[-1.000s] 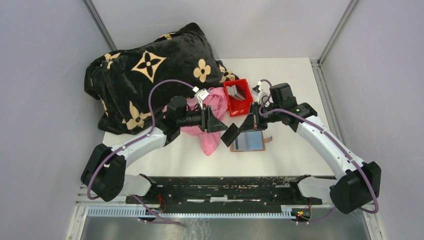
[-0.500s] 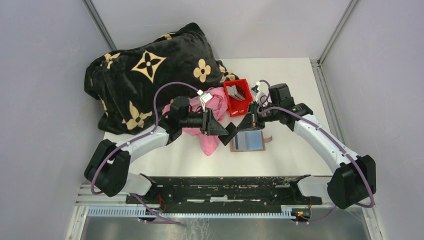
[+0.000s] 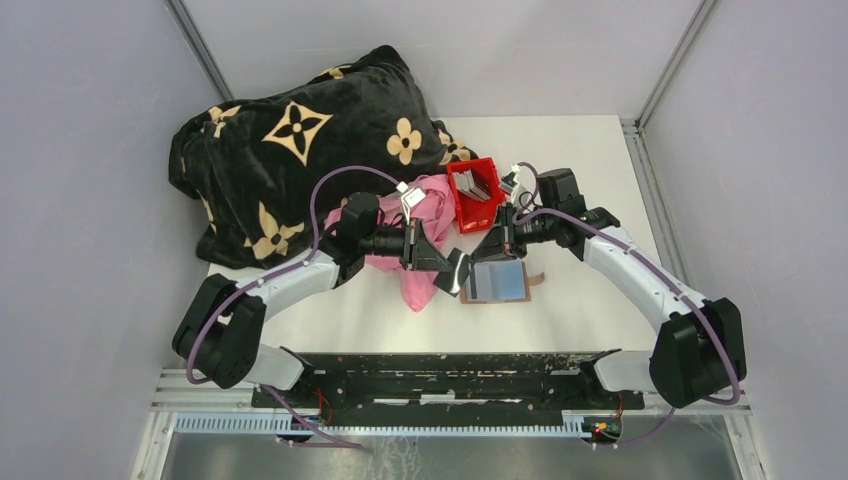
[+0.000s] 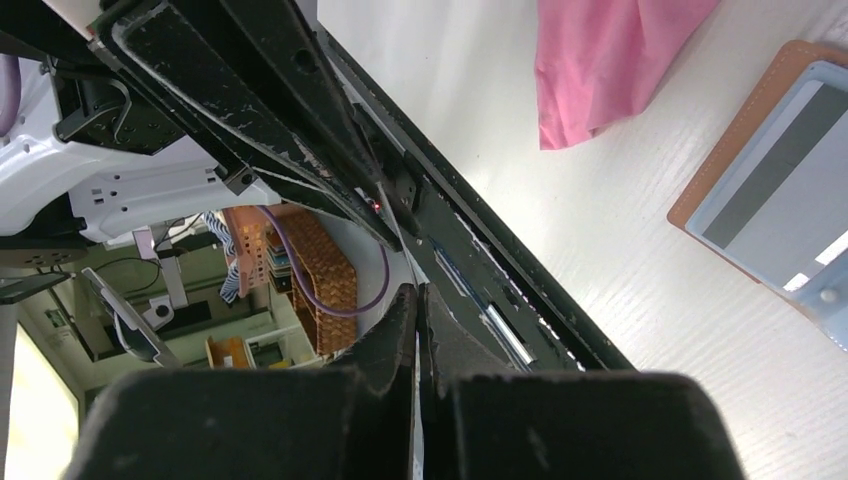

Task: Put the credit cards into the card holder
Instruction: Pick up the credit card from the storage box, then insert the credit card into the card holder.

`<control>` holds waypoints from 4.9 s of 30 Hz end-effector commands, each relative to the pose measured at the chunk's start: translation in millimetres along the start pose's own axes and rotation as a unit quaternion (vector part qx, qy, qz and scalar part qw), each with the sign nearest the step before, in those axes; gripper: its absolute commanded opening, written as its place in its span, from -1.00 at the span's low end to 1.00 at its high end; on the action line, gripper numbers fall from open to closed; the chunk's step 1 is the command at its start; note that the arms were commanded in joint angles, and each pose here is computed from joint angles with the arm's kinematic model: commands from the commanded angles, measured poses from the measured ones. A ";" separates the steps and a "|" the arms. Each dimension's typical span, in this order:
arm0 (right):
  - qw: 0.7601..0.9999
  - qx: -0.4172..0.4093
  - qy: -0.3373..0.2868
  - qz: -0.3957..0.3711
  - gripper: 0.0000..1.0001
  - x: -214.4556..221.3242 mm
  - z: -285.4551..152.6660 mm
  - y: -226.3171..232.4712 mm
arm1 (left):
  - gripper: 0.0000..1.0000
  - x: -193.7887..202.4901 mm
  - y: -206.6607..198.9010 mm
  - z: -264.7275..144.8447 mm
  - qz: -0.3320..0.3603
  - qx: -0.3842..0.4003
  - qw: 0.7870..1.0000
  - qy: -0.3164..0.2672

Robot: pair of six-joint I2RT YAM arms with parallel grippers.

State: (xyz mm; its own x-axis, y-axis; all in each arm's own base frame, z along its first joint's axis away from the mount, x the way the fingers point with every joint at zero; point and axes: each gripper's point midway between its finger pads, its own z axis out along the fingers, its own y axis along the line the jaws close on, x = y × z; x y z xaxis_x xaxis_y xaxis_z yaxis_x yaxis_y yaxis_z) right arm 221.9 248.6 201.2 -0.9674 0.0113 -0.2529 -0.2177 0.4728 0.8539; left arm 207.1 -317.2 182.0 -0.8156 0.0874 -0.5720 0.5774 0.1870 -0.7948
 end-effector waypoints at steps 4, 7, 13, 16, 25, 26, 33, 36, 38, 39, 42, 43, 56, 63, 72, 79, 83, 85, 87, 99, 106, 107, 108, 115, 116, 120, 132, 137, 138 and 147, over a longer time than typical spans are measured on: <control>0.999 -0.034 -0.018 -0.012 -0.98 -16.9 4.3 1.3 | -0.94 4.6 -9.8 -0.3 -0.012 0.030 0.999 0.015; 0.999 -0.013 -0.027 -0.013 -0.82 -21.8 2.5 -7.7 | -0.94 3.2 -3.1 0.4 -0.026 0.018 1.000 0.002; 0.990 0.113 -0.082 -0.027 -0.10 -32.6 -14.2 -38.3 | -0.94 3.7 26.8 1.7 -0.065 -0.055 0.996 -0.039; 0.981 0.152 -0.113 -0.029 0.01 -37.7 -24.4 -45.3 | -0.94 -2.2 36.1 3.4 -0.079 -0.083 0.991 -0.070; 0.904 0.390 -0.171 -0.044 -0.01 -41.6 -81.6 -118.2 | -0.94 -10.2 50.9 39.6 -0.097 -0.155 0.976 -0.114; 0.895 0.410 -0.171 -0.042 -0.03 -40.4 -85.7 -125.9 | -0.94 -10.3 51.6 47.3 -0.102 -0.160 0.975 -0.115; 0.851 0.487 -0.199 -0.005 -0.41 -28.0 -101.2 -167.3 | -0.94 -10.6 63.2 88.8 -0.126 -0.207 0.958 -0.151; 0.849 0.490 -0.196 0.012 -0.57 -18.6 -95.6 -180.4 | -0.94 -9.6 69.3 94.4 -0.139 -0.219 0.950 -0.173; 0.848 0.491 -0.197 0.014 -0.67 -17.5 -92.3 -186.6 | -0.94 -7.9 73.1 95.7 -0.137 -0.225 0.947 -0.184; 0.848 0.492 -0.198 0.014 -0.71 -18.3 -90.7 -189.4 | -0.94 -6.5 76.4 96.7 -0.136 -0.226 0.946 -0.186; 0.849 0.496 -0.183 0.012 -0.79 -20.9 -86.1 -193.7 | -0.94 -2.1 84.1 97.6 -0.140 -0.228 0.944 -0.195; 0.849 0.496 -0.183 0.011 -0.82 -22.5 -85.2 -194.0 | -0.94 -0.9 86.3 97.6 -0.141 -0.229 0.943 -0.198; 0.857 0.489 -0.161 0.024 -0.91 -38.9 -65.2 -198.5 | -0.94 -6.5 98.1 107.8 -0.150 -0.222 0.937 -0.224; 0.856 0.494 -0.148 0.036 -0.95 -33.9 -56.0 -213.3 | -0.94 -4.6 102.5 111.2 -0.157 -0.220 0.936 -0.227; 0.852 0.504 -0.136 0.043 -0.98 -27.6 -51.3 -226.8 | -0.94 0.7 102.0 121.0 -0.166 -0.217 0.934 -0.229; 0.849 0.510 -0.129 0.048 -0.98 -23.0 -49.0 -235.1 | -0.94 9.8 107.0 121.5 -0.169 -0.233 0.929 -0.232; 0.848 0.513 -0.124 0.049 -0.98 -20.2 -48.2 -238.5 | -0.94 12.8 111.4 118.4 -0.169 -0.249 0.924 -0.236; 0.847 0.515 -0.123 0.051 -0.98 -19.7 -48.5 -239.7 | -0.94 13.8 113.4 117.4 -0.169 -0.257 0.922 -0.237; 0.847 0.515 -0.123 0.050 -0.98 -19.6 -48.2 -240.0 | -0.94 15.5 116.4 115.4 -0.169 -0.269 0.918 -0.238; 0.846 0.518 -0.112 0.055 -0.98 -14.4 -44.2 -248.0 | -0.94 27.5 123.6 117.1 -0.187 -0.296 0.907 -0.234; 0.847 0.518 -0.105 0.057 -0.98 -11.6 -40.6 -251.8 | -0.94 33.8 123.0 123.2 -0.210 -0.290 0.906 -0.227; 0.847 0.518 -0.103 0.059 -0.98 -10.6 -40.4 -253.2 | -0.94 34.8 123.3 123.4 -0.215 -0.290 0.905 -0.227; 0.847 0.519 -0.102 0.060 -0.98 -10.1 -40.0 -253.8 | -0.94 36.6 122.9 124.0 -0.219 -0.291 0.904 -0.225; 0.847 0.520 -0.095 0.062 -0.98 -7.1 -37.7 -257.4 | -0.94 43.8 122.4 126.0 -0.239 -0.296 0.897 -0.222; 0.847 0.520 -0.095 0.062 -0.98 -7.3 -38.0 -257.4 | -0.94 44.5 122.1 126.6 -0.241 -0.296 0.898 -0.221; 0.846 0.522 -0.093 0.064 -0.98 -5.5 -38.2 -258.6 | -0.94 49.2 123.5 126.3 -0.248 -0.302 0.895 -0.216; 0.843 0.526 -0.087 0.067 -0.98 0.4 -39.3 -262.4 | -0.94 51.8 127.6 110.1 -0.239 -0.342 0.880 -0.226; 0.842 0.528 -0.085 0.068 -0.98 2.7 -39.1 -264.3 | -0.94 50.9 132.9 105.8 -0.206 -0.362 0.881 -0.222; 0.842 0.528 -0.084 0.068 -0.98 3.4 -39.2 -264.8 | -0.94 50.2 133.7 105.5 -0.201 -0.364 0.882 -0.222; 0.842 0.528 -0.080 0.070 -0.98 4.3 -37.6 -265.7 | -0.94 50.8 138.6 111.6 -0.178 -0.367 0.889 -0.210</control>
State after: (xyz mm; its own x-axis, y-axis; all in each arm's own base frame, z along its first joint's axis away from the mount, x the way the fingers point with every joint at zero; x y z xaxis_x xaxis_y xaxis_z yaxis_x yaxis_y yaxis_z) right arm 280.0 94.0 12.2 -0.9133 0.2030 -0.3531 0.1980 0.9789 0.0507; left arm 245.3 -406.4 34.5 -0.7796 -0.5065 -0.3684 -0.0580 0.6440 -0.7629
